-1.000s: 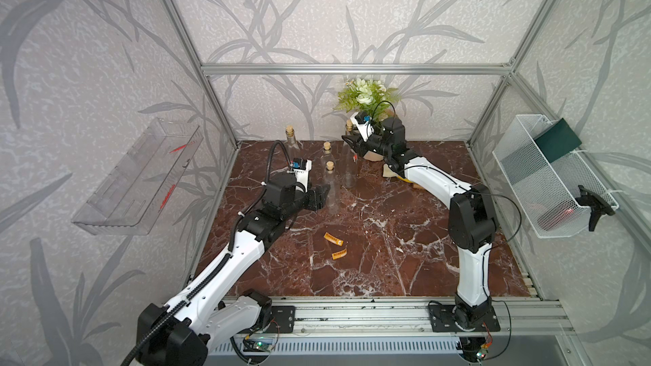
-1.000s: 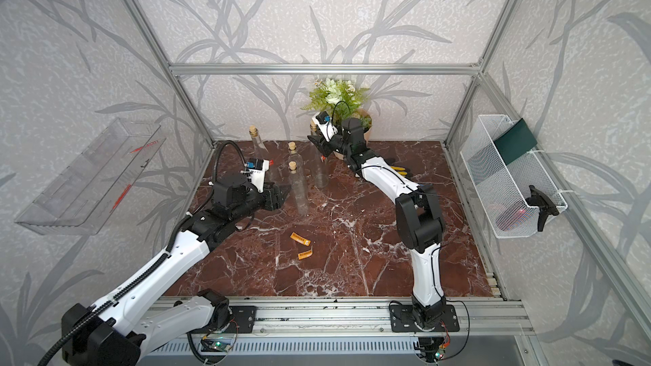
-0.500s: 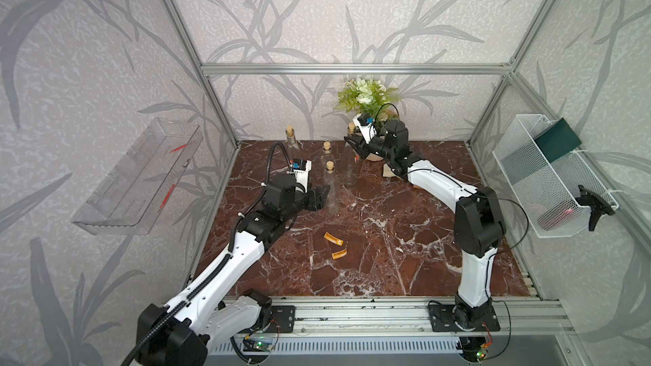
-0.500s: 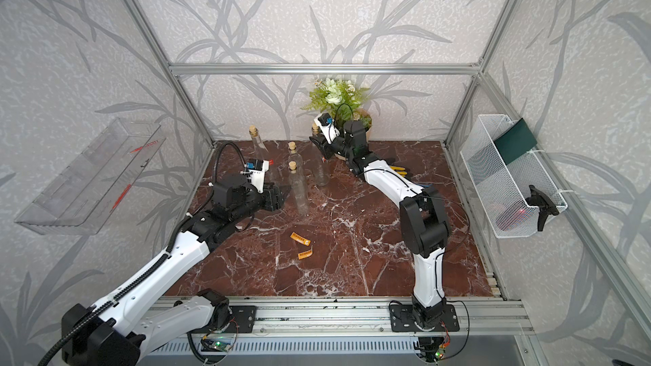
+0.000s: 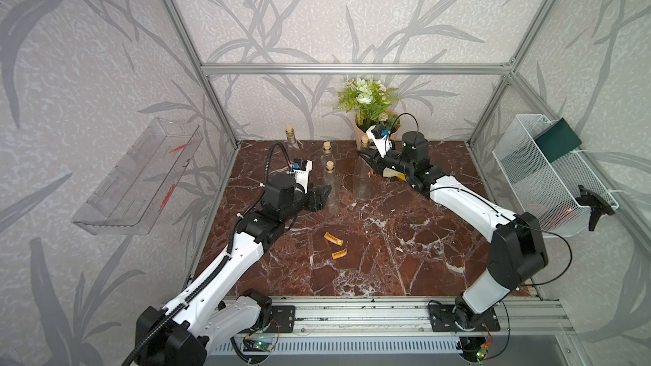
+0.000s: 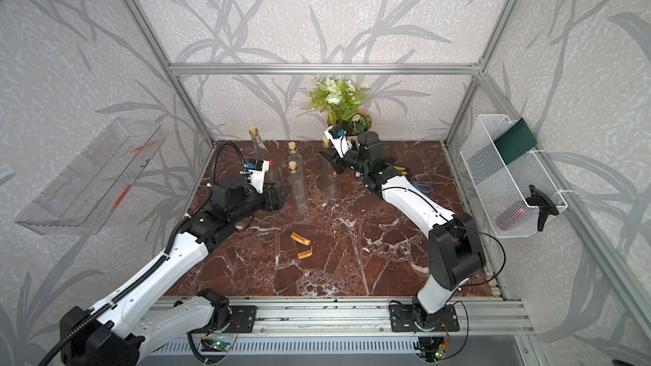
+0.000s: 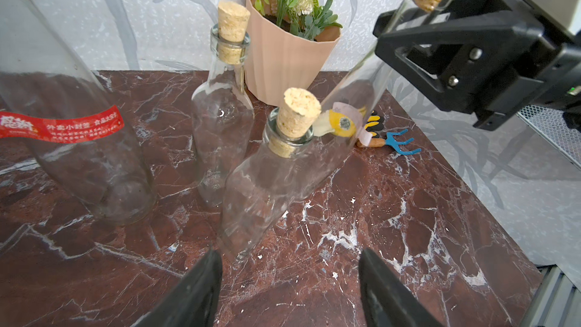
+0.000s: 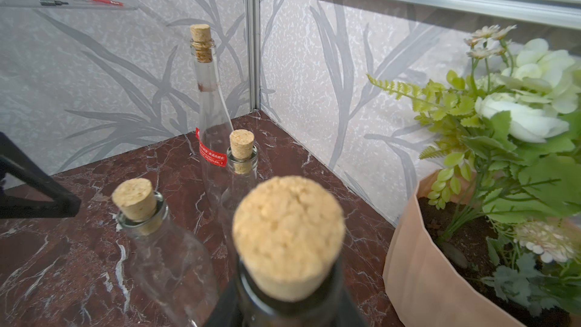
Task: Remove the label from the bottle
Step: Place the bottle at the center of the board.
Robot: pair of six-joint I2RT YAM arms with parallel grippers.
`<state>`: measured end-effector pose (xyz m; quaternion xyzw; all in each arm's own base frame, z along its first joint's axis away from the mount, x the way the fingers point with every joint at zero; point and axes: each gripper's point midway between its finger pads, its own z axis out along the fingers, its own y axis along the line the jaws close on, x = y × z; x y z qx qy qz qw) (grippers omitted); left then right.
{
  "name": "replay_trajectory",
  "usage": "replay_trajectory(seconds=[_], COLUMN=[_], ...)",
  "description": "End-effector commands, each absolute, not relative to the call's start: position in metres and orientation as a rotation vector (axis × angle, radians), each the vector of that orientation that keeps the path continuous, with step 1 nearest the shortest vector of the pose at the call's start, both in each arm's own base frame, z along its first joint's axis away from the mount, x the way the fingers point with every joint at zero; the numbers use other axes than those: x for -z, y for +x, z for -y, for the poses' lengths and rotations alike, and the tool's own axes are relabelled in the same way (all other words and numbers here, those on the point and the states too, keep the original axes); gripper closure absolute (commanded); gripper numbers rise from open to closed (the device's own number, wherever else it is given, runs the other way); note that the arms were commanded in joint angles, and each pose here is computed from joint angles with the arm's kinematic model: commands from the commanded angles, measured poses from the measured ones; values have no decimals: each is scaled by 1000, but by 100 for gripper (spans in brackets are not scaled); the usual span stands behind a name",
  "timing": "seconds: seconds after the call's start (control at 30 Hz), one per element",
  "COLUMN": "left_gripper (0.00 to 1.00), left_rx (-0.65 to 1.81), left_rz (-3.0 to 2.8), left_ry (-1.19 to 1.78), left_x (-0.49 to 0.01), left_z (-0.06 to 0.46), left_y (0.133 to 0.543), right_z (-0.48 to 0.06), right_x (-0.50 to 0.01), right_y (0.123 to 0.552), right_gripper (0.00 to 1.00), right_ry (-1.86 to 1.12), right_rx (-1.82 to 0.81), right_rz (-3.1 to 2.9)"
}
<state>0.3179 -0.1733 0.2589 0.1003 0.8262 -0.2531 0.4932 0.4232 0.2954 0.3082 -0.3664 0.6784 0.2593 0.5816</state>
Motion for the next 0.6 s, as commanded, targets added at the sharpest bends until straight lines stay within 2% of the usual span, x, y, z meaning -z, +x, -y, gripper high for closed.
replay_trajectory(seconds=[0.0, 0.57], left_gripper=[31, 31], left_rx=[651, 718], left_rz=[-1944, -1942], left_ry=[264, 287], left_x=[-274, -275], left_z=[176, 185], left_y=[314, 310], right_z=[-290, -295], right_x=[-368, -345], right_y=[395, 330], right_gripper=[100, 100], right_ry=[-856, -1030], right_rx=[-620, -752], right_rz=[-1397, -1312])
